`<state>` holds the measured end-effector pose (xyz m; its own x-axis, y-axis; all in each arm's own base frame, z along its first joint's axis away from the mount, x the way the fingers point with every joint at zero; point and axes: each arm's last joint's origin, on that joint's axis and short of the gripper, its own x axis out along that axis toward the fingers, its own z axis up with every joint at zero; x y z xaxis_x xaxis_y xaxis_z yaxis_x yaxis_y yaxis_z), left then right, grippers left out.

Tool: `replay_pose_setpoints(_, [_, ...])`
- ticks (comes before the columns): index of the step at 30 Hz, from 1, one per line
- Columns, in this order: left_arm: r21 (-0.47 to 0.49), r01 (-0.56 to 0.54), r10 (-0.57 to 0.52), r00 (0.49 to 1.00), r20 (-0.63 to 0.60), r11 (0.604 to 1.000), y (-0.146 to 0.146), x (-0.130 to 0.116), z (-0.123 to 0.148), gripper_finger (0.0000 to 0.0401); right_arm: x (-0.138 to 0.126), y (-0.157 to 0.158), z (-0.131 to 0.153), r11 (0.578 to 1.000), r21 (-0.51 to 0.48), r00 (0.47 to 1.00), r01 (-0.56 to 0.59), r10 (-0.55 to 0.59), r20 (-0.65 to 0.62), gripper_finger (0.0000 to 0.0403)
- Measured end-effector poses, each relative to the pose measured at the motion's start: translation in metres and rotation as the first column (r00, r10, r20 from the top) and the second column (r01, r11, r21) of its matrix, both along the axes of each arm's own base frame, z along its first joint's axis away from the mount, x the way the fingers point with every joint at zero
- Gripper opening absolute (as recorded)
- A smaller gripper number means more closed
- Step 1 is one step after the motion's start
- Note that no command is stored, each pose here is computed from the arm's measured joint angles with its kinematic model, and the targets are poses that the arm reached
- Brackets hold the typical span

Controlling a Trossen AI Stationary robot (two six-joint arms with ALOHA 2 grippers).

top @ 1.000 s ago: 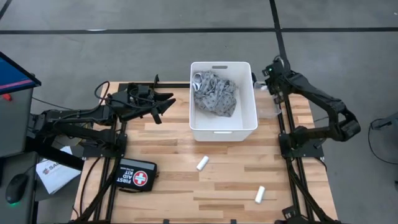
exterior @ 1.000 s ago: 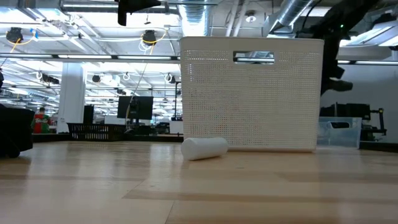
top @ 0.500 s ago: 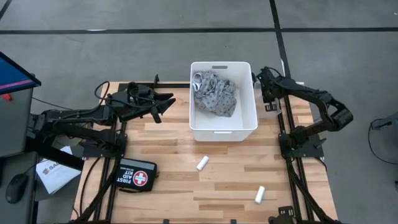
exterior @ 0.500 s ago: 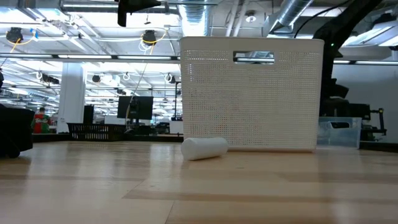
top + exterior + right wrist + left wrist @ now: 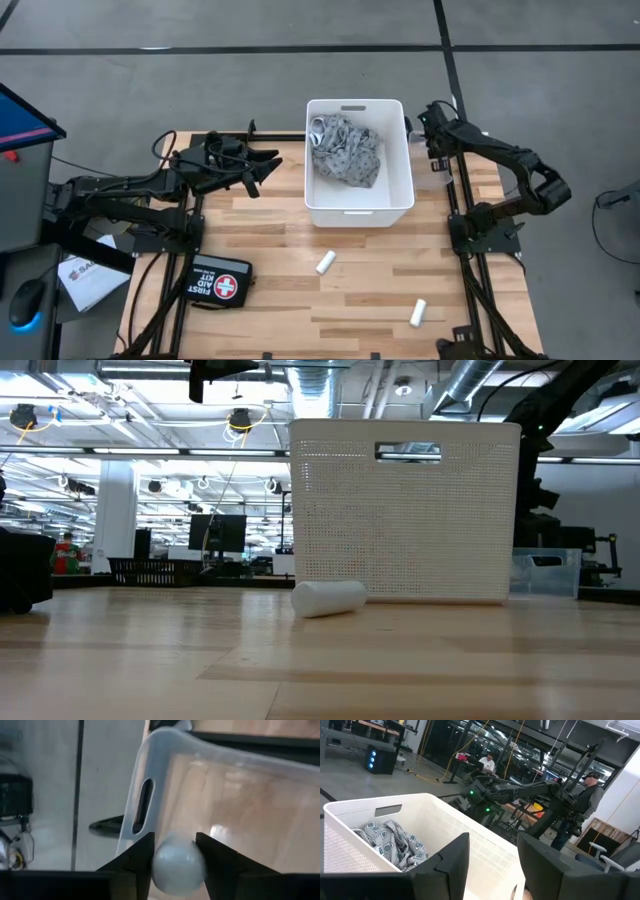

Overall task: Pick & place medical supplies in basket/bin
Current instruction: Put the top white gauze in the transparent bin, then put the left white gauze in the transparent bin

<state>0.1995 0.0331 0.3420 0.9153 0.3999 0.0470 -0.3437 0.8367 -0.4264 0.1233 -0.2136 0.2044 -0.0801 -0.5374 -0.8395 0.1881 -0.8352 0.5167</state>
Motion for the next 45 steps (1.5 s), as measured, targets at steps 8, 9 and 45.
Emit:
replay_pose_setpoints(8, [0.000, 0.000, 0.000, 1.000, 0.000, 1.000, 0.000, 0.000, 0.000, 0.0158, 0.003, -0.002, 0.002, 0.999, -0.036, 1.000, -0.017, 0.018, 0.019, 0.0182])
replay_pose_setpoints(9, [0.000, 0.000, 0.000, 1.000, 0.001, 1.000, 0.000, 0.000, 0.000, 0.0158, 0.002, -0.002, 0.004, 0.999, -0.040, 1.000, -0.025, 0.026, 0.014, 0.0188])
replay_pose_setpoints(45, [-0.019, 0.012, -0.011, 0.999, 0.031, 1.000, -0.001, -0.003, 0.003, 0.0158, 0.027, 0.209, 0.169, -0.587, -0.575, 0.081, -0.570, 0.657, -0.750, 0.0176])
